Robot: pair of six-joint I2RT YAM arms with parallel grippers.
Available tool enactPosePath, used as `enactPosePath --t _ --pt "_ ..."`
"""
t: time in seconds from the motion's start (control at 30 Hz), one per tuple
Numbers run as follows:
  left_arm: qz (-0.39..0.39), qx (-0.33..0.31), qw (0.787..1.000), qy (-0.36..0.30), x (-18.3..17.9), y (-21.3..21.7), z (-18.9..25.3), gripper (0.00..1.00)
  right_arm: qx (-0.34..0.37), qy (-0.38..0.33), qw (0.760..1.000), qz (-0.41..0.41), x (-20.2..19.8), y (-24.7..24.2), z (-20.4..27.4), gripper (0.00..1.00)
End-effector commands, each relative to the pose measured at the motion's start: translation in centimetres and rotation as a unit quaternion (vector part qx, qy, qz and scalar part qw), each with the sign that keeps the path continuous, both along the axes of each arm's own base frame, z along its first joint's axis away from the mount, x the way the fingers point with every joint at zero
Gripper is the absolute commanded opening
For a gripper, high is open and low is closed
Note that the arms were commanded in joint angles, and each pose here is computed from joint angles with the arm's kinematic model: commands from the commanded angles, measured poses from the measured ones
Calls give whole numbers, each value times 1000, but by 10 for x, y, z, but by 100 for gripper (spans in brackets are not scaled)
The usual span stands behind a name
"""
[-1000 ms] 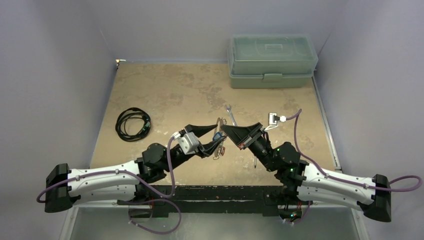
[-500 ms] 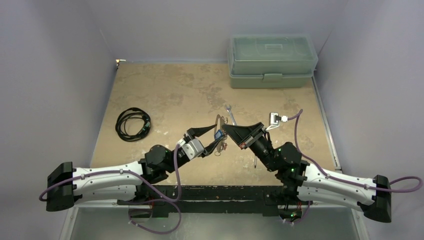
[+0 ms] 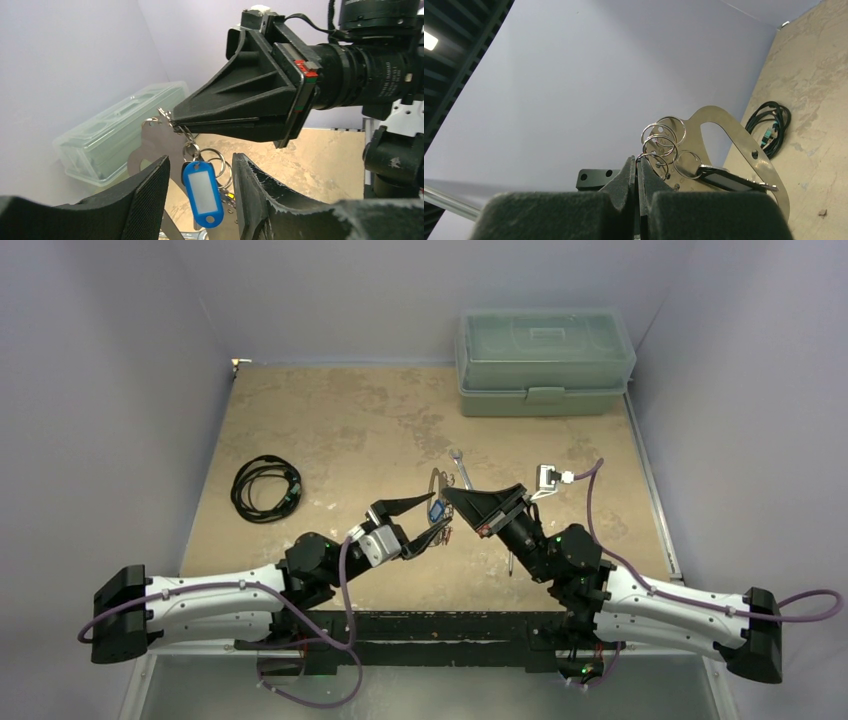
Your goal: Put the keys on the keyring
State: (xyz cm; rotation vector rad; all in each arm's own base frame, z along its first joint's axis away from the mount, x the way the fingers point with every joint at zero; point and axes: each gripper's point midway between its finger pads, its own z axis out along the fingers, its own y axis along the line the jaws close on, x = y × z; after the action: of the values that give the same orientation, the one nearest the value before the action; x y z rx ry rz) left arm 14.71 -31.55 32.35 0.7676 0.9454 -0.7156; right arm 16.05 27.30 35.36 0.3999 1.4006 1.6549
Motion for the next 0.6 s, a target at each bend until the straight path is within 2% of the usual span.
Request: enactPosePath --t 0.0,0.33,0.43,0.57 --pt "-46 -13 999 -7 -18 -2 16 49 51 -23 998 -4 -2 -9 34 0" --pt "-17 -28 999 -8 -8 3 21 43 59 -41 997 6 -6 -7 38 0" --pt "-1 -36 999 -14 -4 6 24 36 57 -40 997 15 -8 -4 37 0" --pt "8 -45 999 -24 -2 10 31 34 54 -34 998 19 -8 -2 31 0"
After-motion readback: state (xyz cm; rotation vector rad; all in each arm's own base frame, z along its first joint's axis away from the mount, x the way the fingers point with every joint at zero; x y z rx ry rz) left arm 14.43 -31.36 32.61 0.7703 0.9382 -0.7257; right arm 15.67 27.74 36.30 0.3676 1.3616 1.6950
